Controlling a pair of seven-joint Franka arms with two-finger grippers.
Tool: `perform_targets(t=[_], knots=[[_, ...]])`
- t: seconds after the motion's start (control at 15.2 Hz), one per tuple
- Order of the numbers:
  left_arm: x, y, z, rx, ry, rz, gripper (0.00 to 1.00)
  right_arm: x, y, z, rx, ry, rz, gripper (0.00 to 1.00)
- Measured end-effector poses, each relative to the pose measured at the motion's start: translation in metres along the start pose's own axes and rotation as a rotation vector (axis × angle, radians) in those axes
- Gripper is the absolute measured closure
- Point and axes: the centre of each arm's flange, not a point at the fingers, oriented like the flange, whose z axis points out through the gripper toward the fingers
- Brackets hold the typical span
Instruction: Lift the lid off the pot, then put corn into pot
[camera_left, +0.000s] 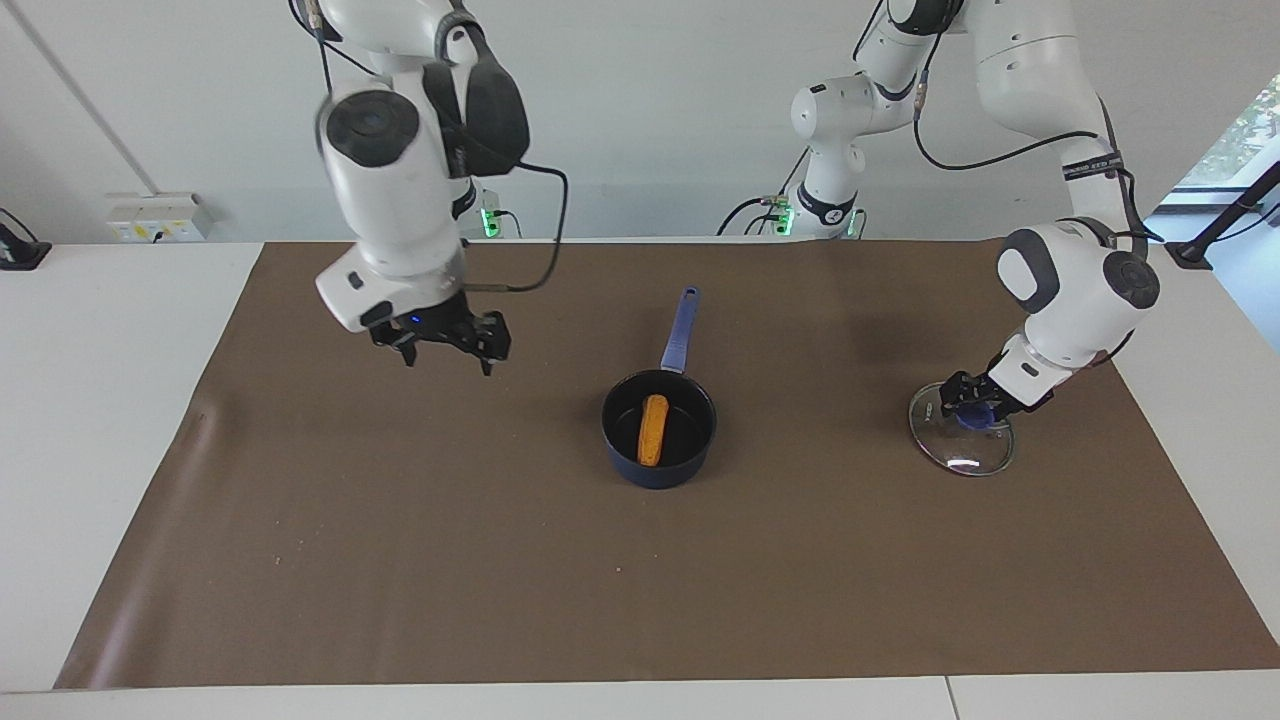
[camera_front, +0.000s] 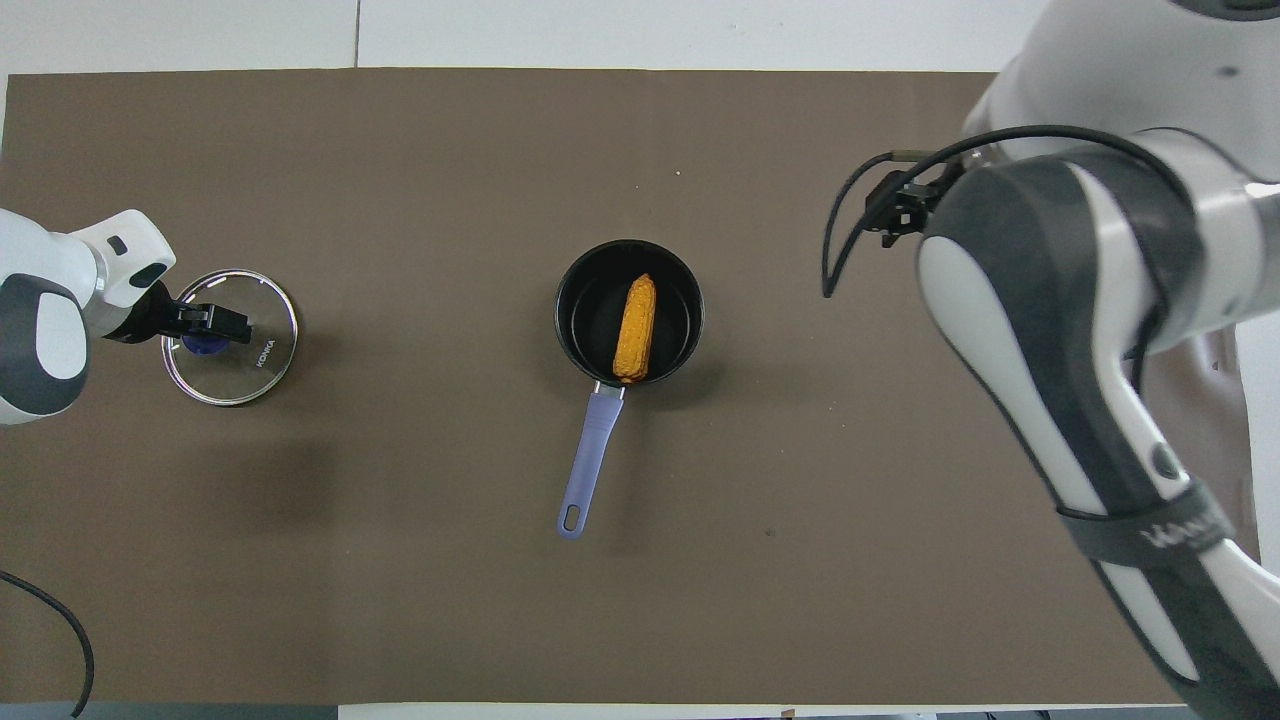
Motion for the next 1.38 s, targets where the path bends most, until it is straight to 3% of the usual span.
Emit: perform_targets(t=[0.2, 0.39, 0.66, 0.85, 0.98, 1.38], knots=[[0.014, 0.019, -0.056, -0.01, -0.025, -0.01, 0.0, -0.021, 0.078, -0.03, 0.01, -0.03, -0.032, 0.0], [0.022, 0.057, -0.148, 0.013, -0.039, -0.062, 0.0, -0.04, 0.11, -0.007, 0.013, -0.09, -0.067, 0.0], [-0.006, 0.092, -0.221, 0.053, -0.036, -0.102, 0.0, -0.046, 0.115, 0.006, 0.022, -0.05, -0.079, 0.0], [-0.037, 0.097, -0.241, 0.055, -0.078, -0.106, 0.0, -0.044, 0.129, 0.009, 0.026, -0.054, -0.06, 0.0], [-0.051, 0.108, -0.232, 0.058, -0.1, -0.092, 0.0, -0.044, 0.134, 0.01, 0.036, -0.057, -0.052, 0.0], [-0.054, 0.115, -0.244, 0.061, -0.068, -0.08, 0.0, -0.042, 0.145, 0.012, 0.043, -0.059, -0.054, 0.0]])
